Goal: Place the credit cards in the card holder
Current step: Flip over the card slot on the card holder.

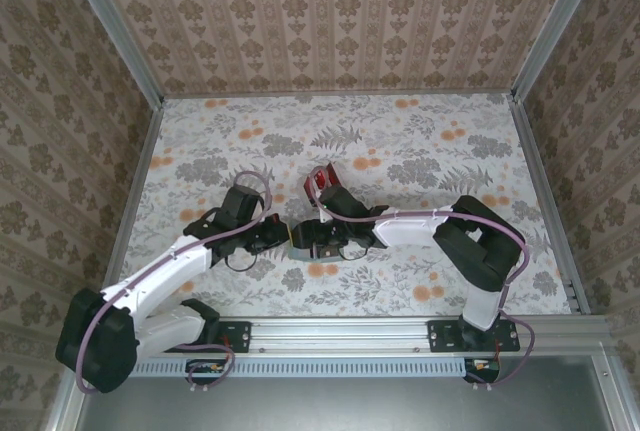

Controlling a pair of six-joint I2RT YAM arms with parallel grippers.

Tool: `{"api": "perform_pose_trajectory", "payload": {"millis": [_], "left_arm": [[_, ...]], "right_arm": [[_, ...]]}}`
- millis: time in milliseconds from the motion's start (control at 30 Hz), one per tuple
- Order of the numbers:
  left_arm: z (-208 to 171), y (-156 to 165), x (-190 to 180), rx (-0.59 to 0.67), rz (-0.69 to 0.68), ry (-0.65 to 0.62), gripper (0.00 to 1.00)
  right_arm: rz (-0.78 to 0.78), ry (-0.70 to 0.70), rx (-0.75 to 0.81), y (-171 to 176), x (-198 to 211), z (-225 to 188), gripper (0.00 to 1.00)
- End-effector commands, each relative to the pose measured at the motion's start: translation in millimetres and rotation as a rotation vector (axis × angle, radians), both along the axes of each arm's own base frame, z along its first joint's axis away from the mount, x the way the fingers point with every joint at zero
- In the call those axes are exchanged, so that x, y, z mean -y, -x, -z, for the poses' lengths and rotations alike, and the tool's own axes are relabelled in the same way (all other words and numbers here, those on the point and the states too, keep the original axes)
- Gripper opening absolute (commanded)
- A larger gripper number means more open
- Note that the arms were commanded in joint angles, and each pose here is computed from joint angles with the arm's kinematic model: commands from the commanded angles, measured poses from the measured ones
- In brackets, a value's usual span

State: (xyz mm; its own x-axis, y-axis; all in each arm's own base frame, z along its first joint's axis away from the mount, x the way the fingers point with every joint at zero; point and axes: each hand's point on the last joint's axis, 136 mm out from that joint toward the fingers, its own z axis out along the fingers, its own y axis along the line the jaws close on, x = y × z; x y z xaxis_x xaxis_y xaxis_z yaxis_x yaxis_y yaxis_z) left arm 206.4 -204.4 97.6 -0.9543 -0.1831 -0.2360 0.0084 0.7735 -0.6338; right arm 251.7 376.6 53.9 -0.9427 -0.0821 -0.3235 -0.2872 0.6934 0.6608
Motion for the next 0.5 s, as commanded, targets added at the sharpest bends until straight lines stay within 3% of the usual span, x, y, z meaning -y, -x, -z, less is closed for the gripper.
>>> {"api": "perform_pose_trajectory", "payload": {"millis": [0,300,467], "left_arm": [[-24,-15,17,0.070,0.005,0.093,0.00],[-20,-12,14,0.064,-0.001,0.082,0.00],[-17,-11,12,0.060,-0.005,0.076,0.00]], "right_arm": [[-0.102,-0.090,-0.003,20,-25,-11,0.69],[-0.088,-0.060,-0.005,19,-21,-4,0.30],[-0.079,-0.027,0.000,19,-14,1,0.20]]}}
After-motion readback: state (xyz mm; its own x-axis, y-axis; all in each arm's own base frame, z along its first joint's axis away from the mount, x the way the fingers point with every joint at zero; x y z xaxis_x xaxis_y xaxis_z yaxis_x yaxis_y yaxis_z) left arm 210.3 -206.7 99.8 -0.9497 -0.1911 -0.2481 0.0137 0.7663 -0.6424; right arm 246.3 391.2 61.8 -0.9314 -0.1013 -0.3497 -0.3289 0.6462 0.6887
